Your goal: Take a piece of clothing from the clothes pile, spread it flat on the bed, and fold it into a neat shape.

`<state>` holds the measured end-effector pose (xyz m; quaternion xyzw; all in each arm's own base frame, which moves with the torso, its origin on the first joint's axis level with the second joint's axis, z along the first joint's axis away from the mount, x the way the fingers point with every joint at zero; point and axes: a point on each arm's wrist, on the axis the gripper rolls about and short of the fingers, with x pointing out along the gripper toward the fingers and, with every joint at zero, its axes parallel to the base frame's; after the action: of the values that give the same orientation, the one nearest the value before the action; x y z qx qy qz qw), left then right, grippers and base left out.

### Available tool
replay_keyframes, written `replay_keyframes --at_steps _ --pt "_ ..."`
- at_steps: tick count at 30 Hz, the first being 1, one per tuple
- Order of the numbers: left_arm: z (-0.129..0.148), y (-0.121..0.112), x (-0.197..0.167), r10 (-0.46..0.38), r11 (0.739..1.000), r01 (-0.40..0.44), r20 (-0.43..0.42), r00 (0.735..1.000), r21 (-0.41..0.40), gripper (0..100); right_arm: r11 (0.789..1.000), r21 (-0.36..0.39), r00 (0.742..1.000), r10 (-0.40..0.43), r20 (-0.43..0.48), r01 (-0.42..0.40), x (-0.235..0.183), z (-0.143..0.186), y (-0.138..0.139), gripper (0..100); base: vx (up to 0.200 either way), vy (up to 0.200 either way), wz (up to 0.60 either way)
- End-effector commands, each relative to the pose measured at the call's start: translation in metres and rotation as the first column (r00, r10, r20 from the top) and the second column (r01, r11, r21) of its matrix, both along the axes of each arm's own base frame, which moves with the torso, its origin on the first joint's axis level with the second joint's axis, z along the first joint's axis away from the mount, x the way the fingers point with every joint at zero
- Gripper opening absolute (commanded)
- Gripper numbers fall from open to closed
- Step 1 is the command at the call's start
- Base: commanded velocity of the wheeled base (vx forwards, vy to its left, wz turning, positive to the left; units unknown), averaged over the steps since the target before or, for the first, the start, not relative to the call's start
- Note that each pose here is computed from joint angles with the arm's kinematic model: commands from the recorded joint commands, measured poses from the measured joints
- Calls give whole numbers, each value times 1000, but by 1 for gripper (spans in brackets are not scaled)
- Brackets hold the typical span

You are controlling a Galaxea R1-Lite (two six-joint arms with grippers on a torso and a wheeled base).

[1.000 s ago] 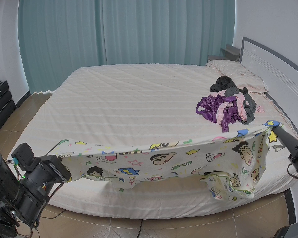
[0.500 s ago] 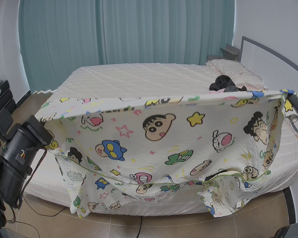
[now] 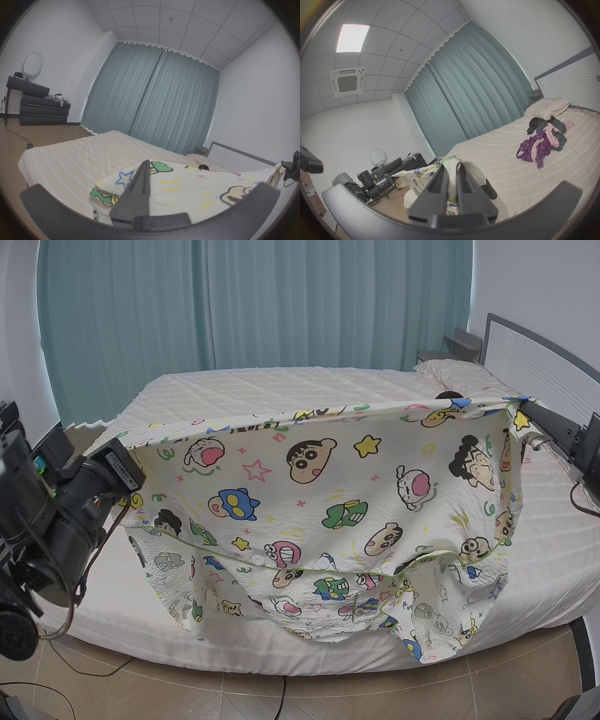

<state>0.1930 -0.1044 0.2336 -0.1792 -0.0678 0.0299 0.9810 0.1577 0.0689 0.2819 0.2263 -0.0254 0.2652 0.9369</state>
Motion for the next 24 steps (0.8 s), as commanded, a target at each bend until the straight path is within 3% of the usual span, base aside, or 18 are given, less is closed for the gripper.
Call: replay_keyframes --at_steps 1,8,20,24 --pt "-20 -9 43 56 998 -54 -76 996 26 0 999 -31 996 -31 -81 28 40 -20 10 0 200 0 0" --pt "-36 -27 94 84 996 -79 -112 990 49 0 996 -50 989 -80 -123 74 77 -31 13 0 200 0 0" --pt "-63 -30 151 149 987 -134 -186 971 93 0 990 -71 975 -136 -173 126 132 -61 16 0 200 0 0" --pt "-86 -38 172 157 984 -134 -222 962 116 0 982 -93 959 -182 -217 166 158 -82 21 0 0 0 0"
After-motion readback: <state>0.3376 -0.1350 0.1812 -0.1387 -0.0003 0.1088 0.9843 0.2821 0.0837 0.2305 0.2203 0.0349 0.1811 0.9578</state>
